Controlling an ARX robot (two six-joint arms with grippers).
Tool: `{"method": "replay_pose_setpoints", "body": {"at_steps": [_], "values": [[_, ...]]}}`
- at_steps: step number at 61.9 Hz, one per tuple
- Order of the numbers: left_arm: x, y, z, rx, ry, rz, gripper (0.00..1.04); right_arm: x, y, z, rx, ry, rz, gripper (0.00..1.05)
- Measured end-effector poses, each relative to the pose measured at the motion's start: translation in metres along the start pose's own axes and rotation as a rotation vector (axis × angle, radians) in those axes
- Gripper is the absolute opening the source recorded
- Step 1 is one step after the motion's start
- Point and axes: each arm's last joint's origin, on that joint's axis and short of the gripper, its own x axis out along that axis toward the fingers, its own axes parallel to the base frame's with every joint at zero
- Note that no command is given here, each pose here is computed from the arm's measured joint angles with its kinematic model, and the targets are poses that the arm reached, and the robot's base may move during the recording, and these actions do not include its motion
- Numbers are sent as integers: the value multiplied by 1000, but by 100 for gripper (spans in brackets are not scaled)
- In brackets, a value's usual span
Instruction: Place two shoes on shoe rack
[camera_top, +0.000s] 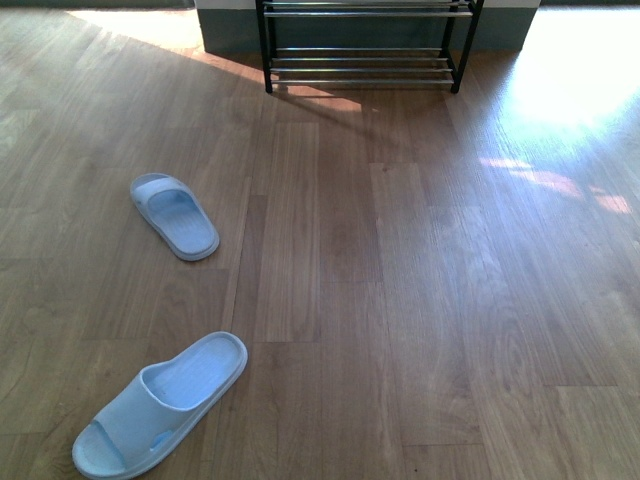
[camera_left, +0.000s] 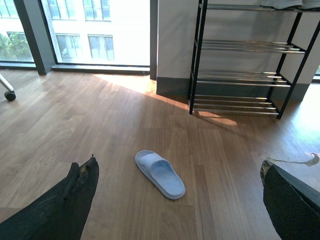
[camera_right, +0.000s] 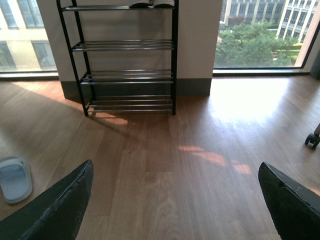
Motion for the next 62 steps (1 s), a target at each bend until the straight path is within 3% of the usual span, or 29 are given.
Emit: {"method": "replay_pose_setpoints", "body": {"at_steps": [8, 12, 13, 17, 28, 33, 36, 50, 62], "values": [[0, 0, 0, -6, 2, 8, 95, 0, 0, 0, 0, 0, 0, 96], [5, -2, -1, -182, 226, 263, 95, 0, 0, 0, 0, 0, 0, 96], [11, -4, 1, -272, 251, 354, 95, 0, 0, 0, 0, 0, 0, 96], [29, -10, 4, -436, 232, 470, 95, 0, 0, 0, 0, 0, 1, 96], [98, -28, -14, -862, 282, 484, 95, 0, 0, 0, 0, 0, 0, 96], [129, -38, -42, -971, 387, 510, 95, 0, 0, 0, 0, 0, 0, 96], [148, -47, -73, -1019, 498, 541, 95, 0, 0, 0, 0, 0, 0, 96], [187, -68, -164, -1062, 812, 688, 95, 0, 0, 0, 0, 0, 0, 96], [209, -71, -222, -1092, 942, 877, 95, 0, 0, 0, 0, 0, 0, 96]]}}
